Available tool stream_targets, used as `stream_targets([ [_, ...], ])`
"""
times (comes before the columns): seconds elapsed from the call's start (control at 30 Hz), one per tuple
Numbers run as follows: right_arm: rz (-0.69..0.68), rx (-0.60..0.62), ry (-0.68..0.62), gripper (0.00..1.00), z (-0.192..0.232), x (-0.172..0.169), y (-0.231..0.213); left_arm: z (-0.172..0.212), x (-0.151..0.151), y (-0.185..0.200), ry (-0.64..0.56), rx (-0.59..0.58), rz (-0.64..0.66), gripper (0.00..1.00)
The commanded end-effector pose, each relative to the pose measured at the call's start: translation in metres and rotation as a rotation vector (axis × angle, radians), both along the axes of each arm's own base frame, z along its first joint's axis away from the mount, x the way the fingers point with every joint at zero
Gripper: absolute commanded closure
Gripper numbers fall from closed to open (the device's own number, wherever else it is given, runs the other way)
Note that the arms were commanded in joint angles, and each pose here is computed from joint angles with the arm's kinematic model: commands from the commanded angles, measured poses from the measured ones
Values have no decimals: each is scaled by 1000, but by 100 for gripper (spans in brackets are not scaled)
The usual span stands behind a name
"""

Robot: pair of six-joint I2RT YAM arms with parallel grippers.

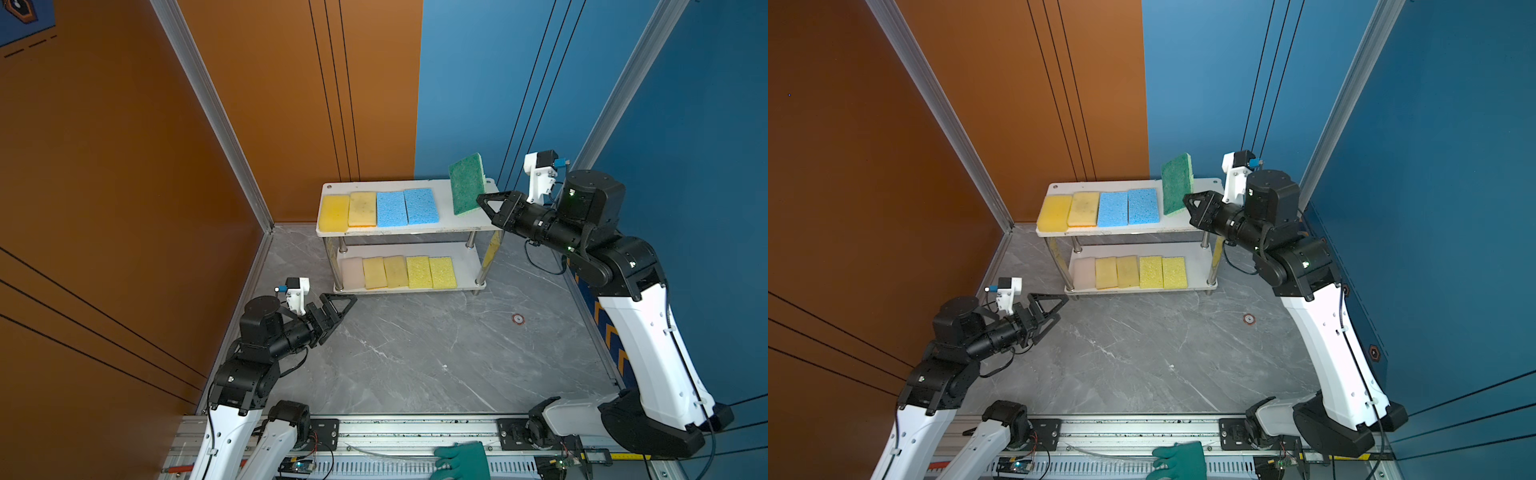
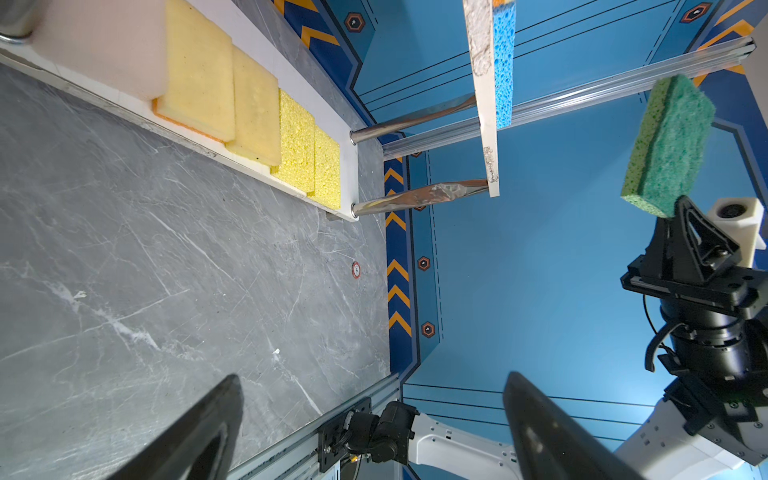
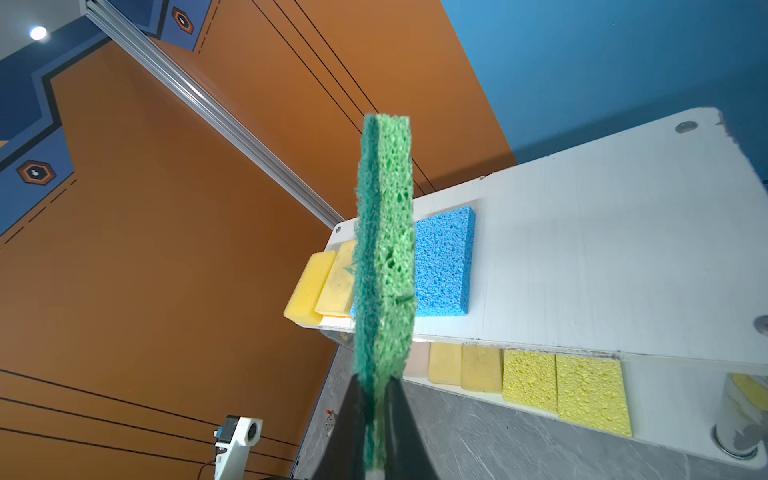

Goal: Place and organize the cleaning sponges onto the shelf
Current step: 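Lower the green pad onto the top shelf beside the blue sponges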

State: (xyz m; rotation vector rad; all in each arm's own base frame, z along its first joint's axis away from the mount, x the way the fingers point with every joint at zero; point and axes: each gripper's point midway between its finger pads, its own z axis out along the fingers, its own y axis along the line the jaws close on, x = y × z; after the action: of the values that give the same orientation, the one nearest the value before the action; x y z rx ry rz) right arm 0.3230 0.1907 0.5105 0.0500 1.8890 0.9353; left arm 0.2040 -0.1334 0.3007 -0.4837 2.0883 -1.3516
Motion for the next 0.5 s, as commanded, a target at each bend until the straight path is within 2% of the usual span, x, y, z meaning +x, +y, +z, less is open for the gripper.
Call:
stream_targets([
  [0.0,-2,-43,-17,90,1,4,2,13,-5,-1,-41,-3,-32,2],
  [0.47,27,-38,89,90,-31,36,16,5,-1,8,-13,-21,-7,2],
])
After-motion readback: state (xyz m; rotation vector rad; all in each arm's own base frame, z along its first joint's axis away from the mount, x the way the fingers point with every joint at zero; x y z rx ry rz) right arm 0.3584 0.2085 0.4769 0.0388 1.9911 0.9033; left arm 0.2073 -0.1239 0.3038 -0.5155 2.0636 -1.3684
